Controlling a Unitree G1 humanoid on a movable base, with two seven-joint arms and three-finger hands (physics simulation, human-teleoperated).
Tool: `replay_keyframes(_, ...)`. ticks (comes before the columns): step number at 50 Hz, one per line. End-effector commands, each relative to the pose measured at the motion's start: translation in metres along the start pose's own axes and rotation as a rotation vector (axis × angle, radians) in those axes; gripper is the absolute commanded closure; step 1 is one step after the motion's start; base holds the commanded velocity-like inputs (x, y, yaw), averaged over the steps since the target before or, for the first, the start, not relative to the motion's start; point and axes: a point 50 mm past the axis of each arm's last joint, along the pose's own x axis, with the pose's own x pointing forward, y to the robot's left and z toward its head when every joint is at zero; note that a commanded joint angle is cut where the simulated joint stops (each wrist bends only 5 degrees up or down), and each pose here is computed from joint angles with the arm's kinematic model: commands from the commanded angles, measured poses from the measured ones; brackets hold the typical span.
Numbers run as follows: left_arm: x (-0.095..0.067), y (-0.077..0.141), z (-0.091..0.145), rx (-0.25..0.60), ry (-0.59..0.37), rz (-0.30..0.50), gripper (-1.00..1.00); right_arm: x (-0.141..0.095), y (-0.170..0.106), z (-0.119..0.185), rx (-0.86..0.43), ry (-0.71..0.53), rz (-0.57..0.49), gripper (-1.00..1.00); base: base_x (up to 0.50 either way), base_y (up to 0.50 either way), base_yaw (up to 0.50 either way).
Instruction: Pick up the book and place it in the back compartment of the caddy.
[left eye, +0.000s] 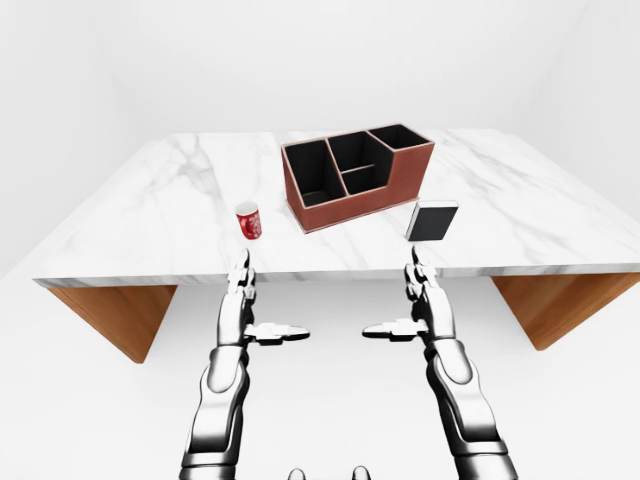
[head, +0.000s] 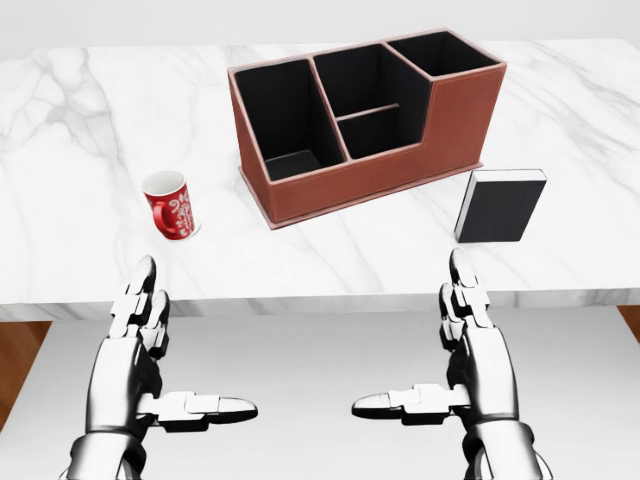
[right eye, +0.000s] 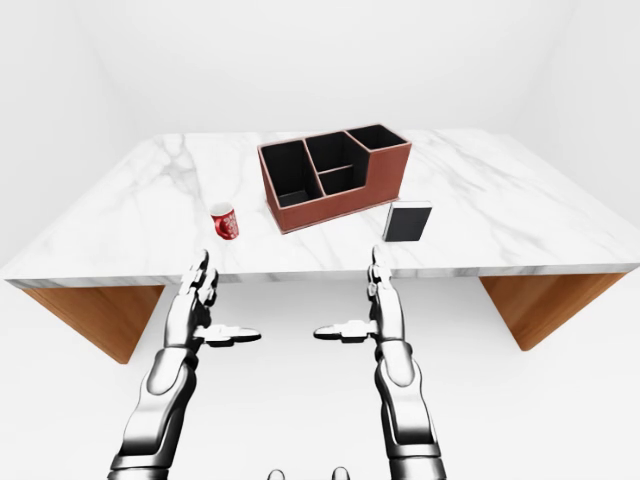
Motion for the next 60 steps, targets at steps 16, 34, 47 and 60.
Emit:
replay_keyframes(16,-0.015,0.006,0.073,0.021,-0.267,-0.020,-0.98,-0.007,-0.011,0.058,0.018,-0.205,-0.005,-1.00,0.00,0.00,0.00)
replay_keyframes(34,-0.034,0.013,0.131,0.056,-0.536,-0.017,-0.98,-0.025,-0.026,0.133,0.034,-0.542,-0.032,-1.00,0.00,0.00,0.00)
replay_keyframes(47,-0.039,0.014,0.143,0.073,-0.592,-0.017,-0.98,-0.034,-0.032,0.150,0.042,-0.627,-0.015,-1.00,0.19,0.00,0.00)
replay_keyframes(60,-0.039,0.012,0.142,0.079,-0.588,-0.024,-0.98,-0.030,-0.033,0.146,-0.003,-0.603,-0.035,-1.00,0.50,0.00,0.00)
